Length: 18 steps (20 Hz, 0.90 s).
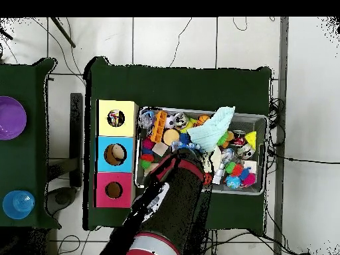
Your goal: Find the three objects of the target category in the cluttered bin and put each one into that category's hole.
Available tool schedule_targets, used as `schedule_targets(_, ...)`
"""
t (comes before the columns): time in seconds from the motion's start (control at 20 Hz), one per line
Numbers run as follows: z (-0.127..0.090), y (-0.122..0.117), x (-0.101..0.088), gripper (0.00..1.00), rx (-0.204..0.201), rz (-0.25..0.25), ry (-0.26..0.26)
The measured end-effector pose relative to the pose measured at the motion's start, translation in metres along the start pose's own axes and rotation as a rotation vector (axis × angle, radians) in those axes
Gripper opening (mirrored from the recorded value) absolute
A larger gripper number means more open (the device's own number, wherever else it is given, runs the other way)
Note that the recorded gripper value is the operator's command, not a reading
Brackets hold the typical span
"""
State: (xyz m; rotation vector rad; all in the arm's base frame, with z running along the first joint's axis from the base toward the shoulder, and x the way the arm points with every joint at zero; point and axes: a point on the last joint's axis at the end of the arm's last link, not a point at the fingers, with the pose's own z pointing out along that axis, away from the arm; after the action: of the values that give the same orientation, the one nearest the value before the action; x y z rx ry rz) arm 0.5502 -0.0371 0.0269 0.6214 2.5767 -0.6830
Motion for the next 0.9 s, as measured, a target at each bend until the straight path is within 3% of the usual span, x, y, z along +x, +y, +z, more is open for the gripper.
schedule_targets(0.1,0.004,-0.014,-0.019,0.0,0.021,0.025,-0.044)
schedule_targets(0.4,0.008,-0.035,-0.043,0.0,0.055,0.067,-0.09)
schedule_targets(0.9,0.008,-0.049,-0.061,0.0,0.092,0.133,-0.113)
